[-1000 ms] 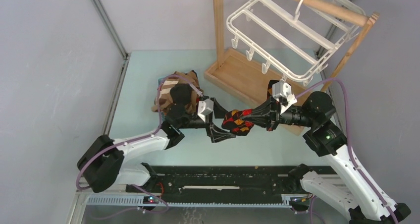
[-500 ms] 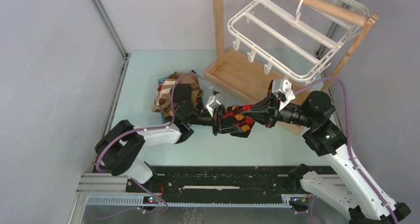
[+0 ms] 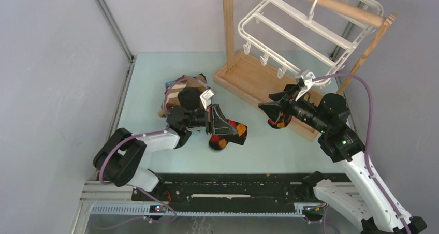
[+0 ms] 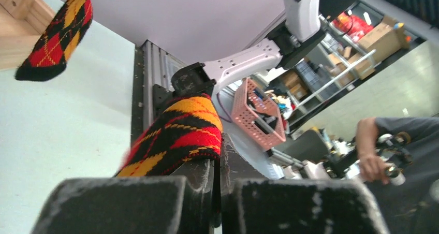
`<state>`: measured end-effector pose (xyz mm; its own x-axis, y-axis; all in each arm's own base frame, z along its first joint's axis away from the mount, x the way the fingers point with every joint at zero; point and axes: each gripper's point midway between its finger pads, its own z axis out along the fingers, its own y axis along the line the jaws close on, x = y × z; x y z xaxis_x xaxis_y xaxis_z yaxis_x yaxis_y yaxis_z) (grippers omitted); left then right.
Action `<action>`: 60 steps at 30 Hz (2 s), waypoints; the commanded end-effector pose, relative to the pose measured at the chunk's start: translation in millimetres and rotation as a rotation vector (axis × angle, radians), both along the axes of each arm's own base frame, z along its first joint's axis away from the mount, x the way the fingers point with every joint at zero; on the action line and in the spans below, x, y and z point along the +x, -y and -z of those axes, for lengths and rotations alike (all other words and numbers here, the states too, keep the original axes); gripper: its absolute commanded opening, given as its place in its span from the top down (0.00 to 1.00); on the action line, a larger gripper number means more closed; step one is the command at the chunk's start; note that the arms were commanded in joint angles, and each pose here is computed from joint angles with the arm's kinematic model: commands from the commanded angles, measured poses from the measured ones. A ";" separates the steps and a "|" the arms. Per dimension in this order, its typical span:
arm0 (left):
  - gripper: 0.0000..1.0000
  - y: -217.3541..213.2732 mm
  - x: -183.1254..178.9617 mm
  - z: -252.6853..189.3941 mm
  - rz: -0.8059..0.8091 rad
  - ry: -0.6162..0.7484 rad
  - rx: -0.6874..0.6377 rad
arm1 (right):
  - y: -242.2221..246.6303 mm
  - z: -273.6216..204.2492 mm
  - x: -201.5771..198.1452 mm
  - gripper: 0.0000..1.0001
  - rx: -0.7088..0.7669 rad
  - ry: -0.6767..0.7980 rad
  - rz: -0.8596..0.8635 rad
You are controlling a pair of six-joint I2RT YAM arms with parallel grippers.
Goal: Clip the socks to the hanger
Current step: Pick up the sock from the bin.
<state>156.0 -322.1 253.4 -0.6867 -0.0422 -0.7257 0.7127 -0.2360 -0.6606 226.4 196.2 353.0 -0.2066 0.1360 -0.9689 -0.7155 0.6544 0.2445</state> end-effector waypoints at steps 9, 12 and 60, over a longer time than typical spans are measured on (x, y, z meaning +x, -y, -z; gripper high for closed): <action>1.00 -5.8 -0.1 -79.4 0.083 -0.281 -0.079 | -28.5 10.8 -120.1 0.18 -0.302 0.626 -0.716; 1.00 -3.6 3.6 -93.5 0.101 -0.350 -0.088 | -25.8 17.8 -125.4 0.16 -0.367 0.736 -0.747; 0.89 31.9 -14.9 -130.4 0.253 -0.500 -0.104 | -44.4 3.0 -98.3 0.98 -0.606 1.146 -0.596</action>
